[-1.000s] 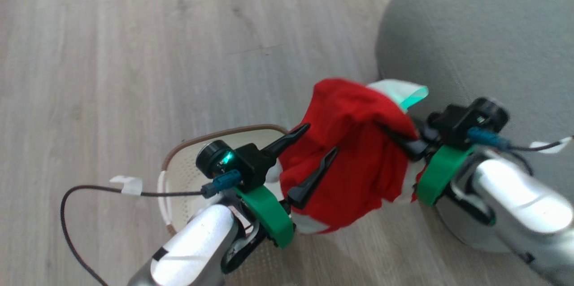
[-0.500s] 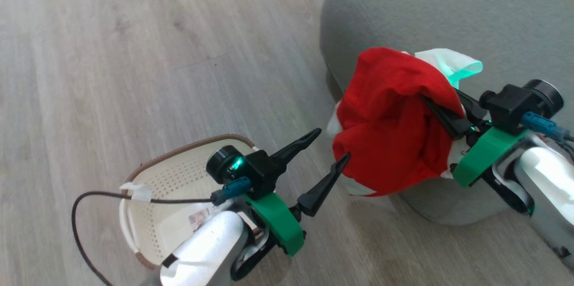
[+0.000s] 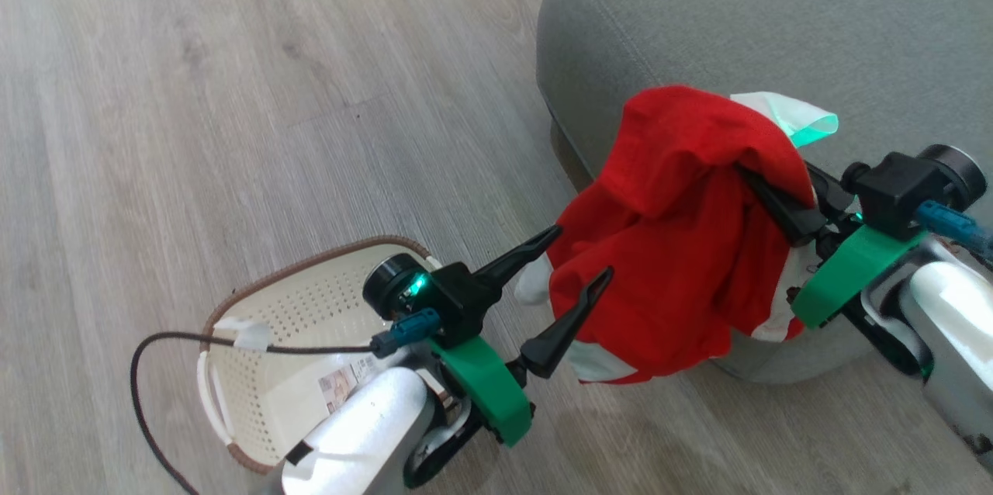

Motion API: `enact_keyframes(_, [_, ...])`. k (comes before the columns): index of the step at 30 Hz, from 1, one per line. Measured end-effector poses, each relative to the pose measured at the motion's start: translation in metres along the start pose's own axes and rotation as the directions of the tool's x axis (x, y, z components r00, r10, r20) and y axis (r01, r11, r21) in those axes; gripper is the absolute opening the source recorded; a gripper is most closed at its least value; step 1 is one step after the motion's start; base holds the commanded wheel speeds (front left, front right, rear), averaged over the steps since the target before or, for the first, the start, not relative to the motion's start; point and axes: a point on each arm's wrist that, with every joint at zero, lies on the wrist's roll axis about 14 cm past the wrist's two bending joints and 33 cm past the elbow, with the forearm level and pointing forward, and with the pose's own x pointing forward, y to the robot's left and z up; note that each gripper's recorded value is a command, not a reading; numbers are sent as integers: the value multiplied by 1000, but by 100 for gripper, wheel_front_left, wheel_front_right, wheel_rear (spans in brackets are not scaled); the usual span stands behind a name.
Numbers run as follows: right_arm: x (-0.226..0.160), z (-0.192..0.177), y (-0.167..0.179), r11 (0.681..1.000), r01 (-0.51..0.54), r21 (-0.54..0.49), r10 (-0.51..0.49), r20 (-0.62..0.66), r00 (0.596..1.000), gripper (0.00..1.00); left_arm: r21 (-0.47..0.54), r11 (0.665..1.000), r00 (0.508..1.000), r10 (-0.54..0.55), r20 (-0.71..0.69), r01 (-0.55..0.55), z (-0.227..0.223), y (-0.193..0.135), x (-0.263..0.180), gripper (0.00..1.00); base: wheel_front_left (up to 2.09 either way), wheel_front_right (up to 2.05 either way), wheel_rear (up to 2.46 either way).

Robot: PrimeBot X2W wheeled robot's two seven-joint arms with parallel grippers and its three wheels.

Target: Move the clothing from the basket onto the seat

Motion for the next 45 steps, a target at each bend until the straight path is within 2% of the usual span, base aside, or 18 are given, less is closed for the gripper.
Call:
enact_keyframes(4, [7, 0, -2, 1000, 2, 5, -2, 2, 1000, 0, -16, 1000, 1000, 12, -5, -12, -5, 6, -2, 100, 0, 0, 0])
enact_keyframes(7, [17, 3, -13, 999, 38, 23, -39, 18, 999, 0, -30, 999, 1000, 23, -13, -24, -12, 14, -2, 100, 0, 0, 0])
enact_keyframes(12, [46, 7, -46, 991, 132, 26, -134, 51, 990, 0, -20, 999, 1000, 31, -3, -31, -19, 44, 8, 100, 0, 0, 0])
enact_keyframes(16, [91, 35, -89, 975, 222, -3, -219, 152, 964, 0, -2, 999, 998, 54, 38, -54, -19, 85, 22, 100, 0, 0, 0])
enact_keyframes(18, [109, 55, -118, 958, 283, -38, -270, 211, 939, 0, -25, 996, 995, 86, 41, -85, -27, 104, 22, 100, 0, 0, 0])
enact_keyframes(22, [132, 80, -181, 903, 420, -94, -380, 281, 881, 0, -77, 986, 989, 147, -12, -148, -65, 130, 7, 100, 0, 0, 0])
enact_keyframes(24, [143, 79, -218, 864, 495, -87, -456, 279, 845, 0, -104, 975, 980, 194, -42, -197, -85, 147, -5, 100, 0, 0, 0])
enact_keyframes(28, [155, 68, -246, 831, 554, -48, -526, 255, 811, 0, -123, 963, 970, 232, -70, -240, -104, 162, -16, 100, 0, 0, 0])
enact_keyframes(32, [161, 31, -278, 777, 628, -45, -615, 159, 772, 0, -128, 956, 962, 252, -102, -264, -128, 176, -25, 100, 0, 0, 0])
enact_keyframes(35, [158, -32, -289, 740, 669, -73, -670, 4, 742, 0, -129, 953, 958, 262, -114, -275, -146, 189, -28, 100, 0, 0, 0])
enact_keyframes(38, [149, -107, -284, 706, 704, -71, -705, -152, 692, 0, -137, 950, 955, 262, -141, -281, -170, 198, -32, 100, 0, 0, 0])
enact_keyframes(40, [147, -150, -273, 699, 711, -78, -706, -236, 668, 0, -152, 946, 951, 260, -165, -286, -187, 199, -36, 100, 0, 0, 0])
enact_keyframes(41, [149, -184, -259, 693, 720, -51, -700, -290, 653, 0, -170, 940, 946, 265, -185, -296, -202, 200, -40, 100, 0, 0, 0])
enact_keyframes(44, [162, -210, -242, 702, 712, -19, -680, -313, 663, 0, -191, 920, 930, 301, -211, -341, -221, 207, -48, 100, 0, 0, 0])
enact_keyframes(45, [166, -213, -240, 706, 708, -19, -678, -308, 667, 3, -197, 915, 926, 309, -217, -351, -225, 208, -50, 100, 0, 0, 0])
